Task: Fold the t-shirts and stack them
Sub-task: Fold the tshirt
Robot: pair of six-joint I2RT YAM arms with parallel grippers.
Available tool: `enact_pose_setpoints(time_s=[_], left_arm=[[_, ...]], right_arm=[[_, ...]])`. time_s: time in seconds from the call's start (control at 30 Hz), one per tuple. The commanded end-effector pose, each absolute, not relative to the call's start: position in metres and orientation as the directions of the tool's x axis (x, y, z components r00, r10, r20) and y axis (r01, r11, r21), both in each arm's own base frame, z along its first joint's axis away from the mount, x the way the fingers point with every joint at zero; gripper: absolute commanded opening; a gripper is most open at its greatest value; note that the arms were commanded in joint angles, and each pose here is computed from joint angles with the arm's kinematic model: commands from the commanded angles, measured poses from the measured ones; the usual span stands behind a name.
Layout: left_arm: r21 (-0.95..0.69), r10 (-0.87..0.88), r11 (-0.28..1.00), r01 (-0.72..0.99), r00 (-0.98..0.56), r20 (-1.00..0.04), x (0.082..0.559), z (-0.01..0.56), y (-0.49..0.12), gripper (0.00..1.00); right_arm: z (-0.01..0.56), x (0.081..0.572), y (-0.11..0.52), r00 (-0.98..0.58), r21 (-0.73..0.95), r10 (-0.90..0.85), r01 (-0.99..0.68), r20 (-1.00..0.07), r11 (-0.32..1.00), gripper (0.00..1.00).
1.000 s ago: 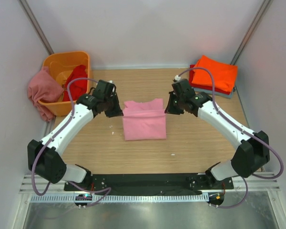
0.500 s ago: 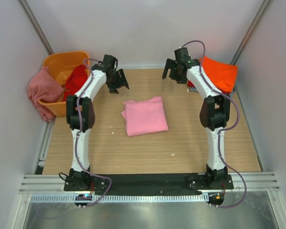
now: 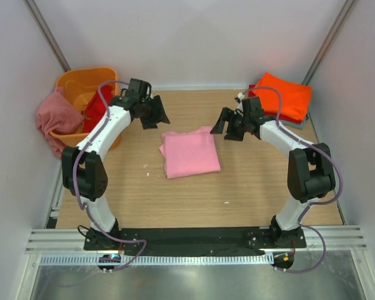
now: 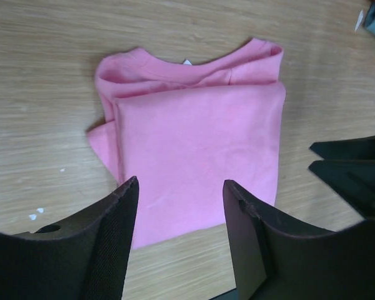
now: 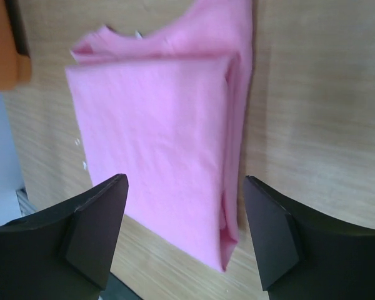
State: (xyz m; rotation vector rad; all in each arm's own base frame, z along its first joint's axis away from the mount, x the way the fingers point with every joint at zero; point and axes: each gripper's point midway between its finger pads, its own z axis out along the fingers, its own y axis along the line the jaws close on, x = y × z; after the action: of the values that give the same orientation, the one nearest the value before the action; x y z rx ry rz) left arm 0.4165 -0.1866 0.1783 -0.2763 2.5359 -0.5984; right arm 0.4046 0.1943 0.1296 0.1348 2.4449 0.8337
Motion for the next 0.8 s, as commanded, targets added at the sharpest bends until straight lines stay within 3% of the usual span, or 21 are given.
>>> enact_pose_setpoints(time_s=[0.0, 0.2, 0.4, 0.47, 0.5, 0.63, 0.77], left_arm=[[-0.488, -0.246, 0.873, -0.01, -0.872, -0.423, 0.416, 0.157, -0.217, 0.57], [-0.388, -0.204, 0.921, -0.004, -0.856, -0.475, 0.442, 0.142, -0.212, 0.61], [-0.293, -0.172, 0.955, -0.037, -0.877, -0.449, 0.448, 0.119, -0.2, 0.59], [-0.282, -0.174, 0.958, -0.043, -0.871, -0.459, 0.447, 0.116, -0.196, 0.59], [-0.27, -0.176, 0.961, -0.05, -0.868, -0.464, 0.447, 0.115, -0.193, 0.59], [-0.257, -0.18, 0.964, -0.063, -0.868, -0.463, 0.446, 0.106, -0.19, 0.57], [-0.264, -0.202, 0.961, -0.085, -0.868, -0.454, 0.441, 0.097, -0.189, 0.56]], right_arm=[[0.135, 0.378, 0.209, -0.857, 0.692, 0.253, -0.155, -0.449, 0.705, 0.8], [0.122, 0.356, 0.194, -0.846, 0.649, 0.254, -0.135, -0.469, 0.749, 0.81], [0.126, 0.397, 0.197, -0.828, 0.619, 0.253, -0.138, -0.5, 0.773, 0.79], [0.133, 0.418, 0.197, -0.811, 0.59, 0.242, -0.151, -0.532, 0.793, 0.76], [0.114, 0.423, 0.195, -0.834, 0.576, 0.232, -0.121, -0.5, 0.808, 0.75], [0.11, 0.453, 0.2, -0.836, 0.555, 0.219, -0.117, -0.503, 0.824, 0.61], [0.099, 0.463, 0.199, -0.851, 0.531, 0.205, -0.1, -0.484, 0.842, 0.56]])
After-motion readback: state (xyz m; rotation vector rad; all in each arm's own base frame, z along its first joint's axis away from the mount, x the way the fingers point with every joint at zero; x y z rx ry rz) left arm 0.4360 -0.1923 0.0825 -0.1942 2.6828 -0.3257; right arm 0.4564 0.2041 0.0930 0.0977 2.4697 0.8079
